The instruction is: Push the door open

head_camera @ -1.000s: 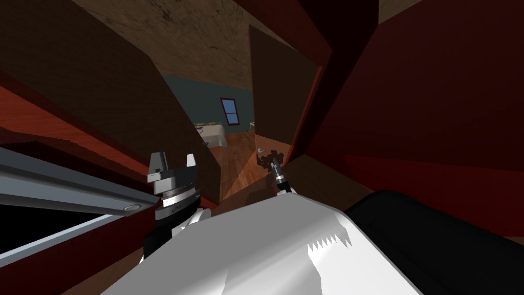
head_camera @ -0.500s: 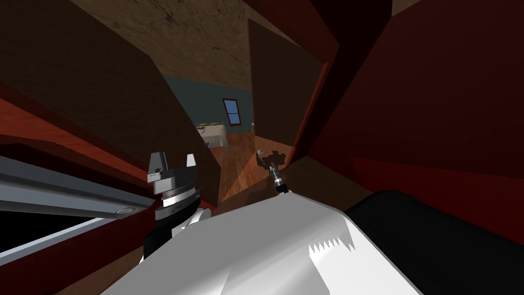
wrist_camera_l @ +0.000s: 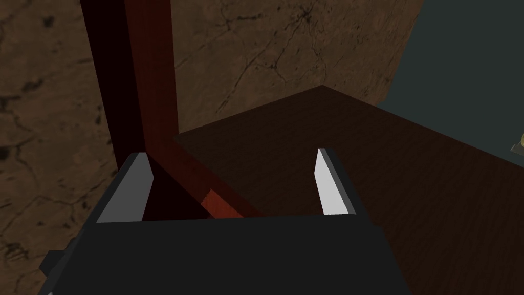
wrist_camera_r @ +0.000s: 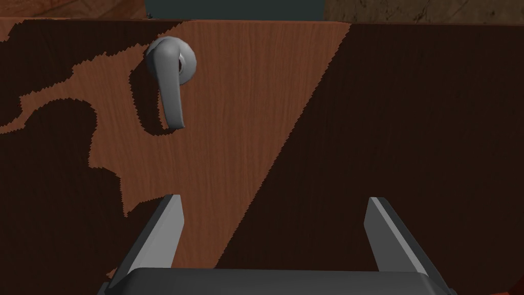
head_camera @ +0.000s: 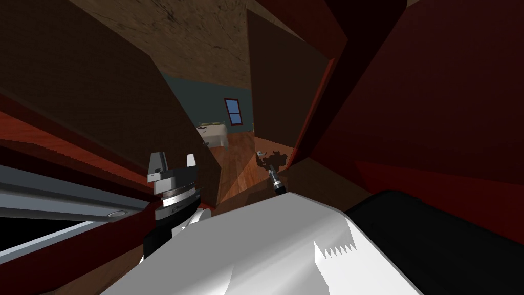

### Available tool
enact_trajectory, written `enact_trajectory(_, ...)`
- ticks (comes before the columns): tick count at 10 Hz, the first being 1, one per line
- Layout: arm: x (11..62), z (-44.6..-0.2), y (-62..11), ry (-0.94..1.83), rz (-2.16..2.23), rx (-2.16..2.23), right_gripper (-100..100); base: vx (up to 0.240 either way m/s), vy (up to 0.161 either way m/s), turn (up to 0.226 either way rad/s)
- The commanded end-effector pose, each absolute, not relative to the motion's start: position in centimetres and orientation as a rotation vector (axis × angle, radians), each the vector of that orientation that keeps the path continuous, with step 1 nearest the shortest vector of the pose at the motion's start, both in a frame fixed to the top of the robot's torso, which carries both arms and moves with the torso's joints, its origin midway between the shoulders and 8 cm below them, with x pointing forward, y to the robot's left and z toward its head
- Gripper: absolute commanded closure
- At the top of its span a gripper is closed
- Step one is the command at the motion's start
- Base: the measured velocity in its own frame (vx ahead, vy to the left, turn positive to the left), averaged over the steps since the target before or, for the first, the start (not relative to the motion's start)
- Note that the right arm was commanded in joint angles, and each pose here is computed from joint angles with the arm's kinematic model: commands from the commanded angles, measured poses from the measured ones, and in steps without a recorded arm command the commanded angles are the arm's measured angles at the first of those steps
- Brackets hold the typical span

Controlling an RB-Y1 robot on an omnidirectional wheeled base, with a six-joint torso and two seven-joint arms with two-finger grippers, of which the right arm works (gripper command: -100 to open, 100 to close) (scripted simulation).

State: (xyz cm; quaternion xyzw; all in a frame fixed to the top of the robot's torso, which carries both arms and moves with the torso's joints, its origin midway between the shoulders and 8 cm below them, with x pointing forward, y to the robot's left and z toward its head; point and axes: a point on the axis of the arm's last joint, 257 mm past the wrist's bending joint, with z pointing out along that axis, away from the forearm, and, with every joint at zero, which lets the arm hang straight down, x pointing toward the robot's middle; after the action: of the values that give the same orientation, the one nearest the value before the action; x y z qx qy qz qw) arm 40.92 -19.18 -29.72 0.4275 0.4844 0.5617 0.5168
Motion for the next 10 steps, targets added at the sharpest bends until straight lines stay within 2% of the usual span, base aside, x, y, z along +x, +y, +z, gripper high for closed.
enact_trajectory(1,40.7,-31.1,-18.9,1.186,1.346,1.041,-100,0.074,-0.082,0.058)
enact_trajectory(10,39.2,-37.2,-17.4,1.291,1.332,1.107,-100,0.084,-0.073,0.048)
